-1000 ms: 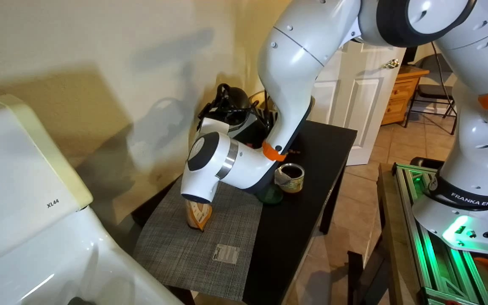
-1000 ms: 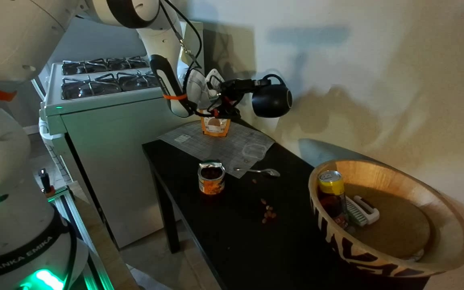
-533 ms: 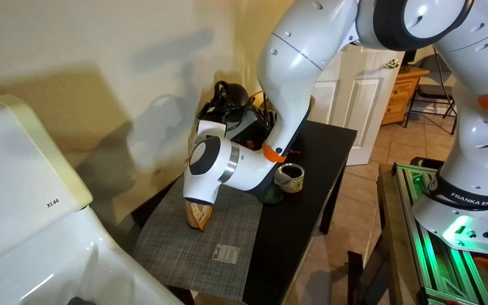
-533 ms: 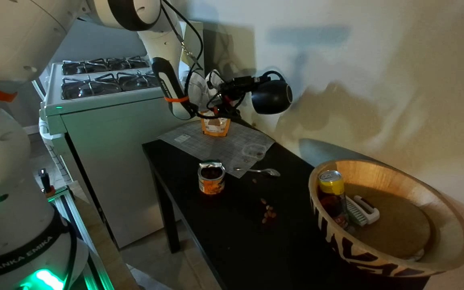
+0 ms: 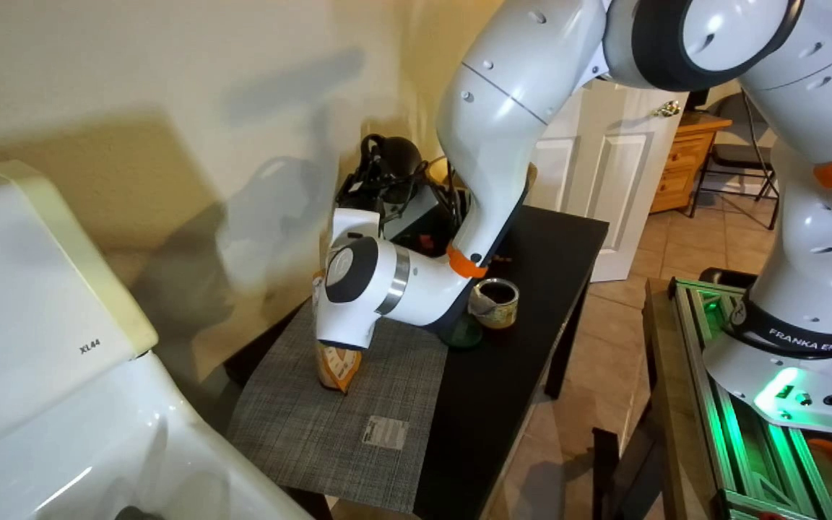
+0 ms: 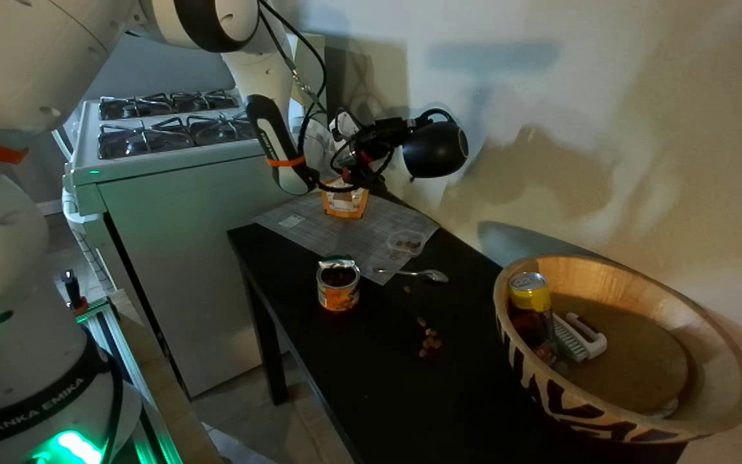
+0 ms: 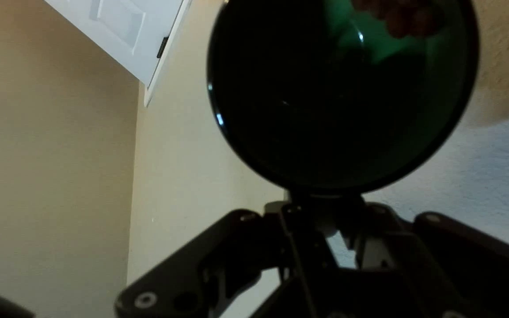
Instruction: Pour the contents in the black mug into the clear bowl.
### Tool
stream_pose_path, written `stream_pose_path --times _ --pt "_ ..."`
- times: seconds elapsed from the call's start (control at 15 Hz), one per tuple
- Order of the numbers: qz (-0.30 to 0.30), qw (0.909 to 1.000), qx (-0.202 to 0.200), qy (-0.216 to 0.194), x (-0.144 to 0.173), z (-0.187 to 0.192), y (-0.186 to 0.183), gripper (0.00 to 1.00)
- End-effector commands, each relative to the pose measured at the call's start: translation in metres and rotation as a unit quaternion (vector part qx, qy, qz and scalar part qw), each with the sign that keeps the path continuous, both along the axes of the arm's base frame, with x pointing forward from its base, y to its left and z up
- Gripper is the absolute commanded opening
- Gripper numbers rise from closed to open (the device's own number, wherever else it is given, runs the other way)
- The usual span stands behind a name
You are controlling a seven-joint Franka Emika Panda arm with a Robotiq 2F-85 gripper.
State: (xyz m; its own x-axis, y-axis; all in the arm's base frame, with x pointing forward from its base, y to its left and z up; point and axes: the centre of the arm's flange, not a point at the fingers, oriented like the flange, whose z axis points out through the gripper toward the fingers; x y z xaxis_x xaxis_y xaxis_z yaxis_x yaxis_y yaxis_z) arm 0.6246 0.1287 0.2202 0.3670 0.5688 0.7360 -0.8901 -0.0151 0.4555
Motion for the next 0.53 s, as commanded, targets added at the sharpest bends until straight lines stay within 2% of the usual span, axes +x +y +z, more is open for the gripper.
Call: stream_pose_path --times 0.0,0.47 --pt "-0.002 0.9994 -0.035 -0.004 0.0029 0.0088 -0.0013 0.05" --pt "-0.007 0.9998 -0.001 -0.020 0.0035 0.0159 -0.0072 0.05"
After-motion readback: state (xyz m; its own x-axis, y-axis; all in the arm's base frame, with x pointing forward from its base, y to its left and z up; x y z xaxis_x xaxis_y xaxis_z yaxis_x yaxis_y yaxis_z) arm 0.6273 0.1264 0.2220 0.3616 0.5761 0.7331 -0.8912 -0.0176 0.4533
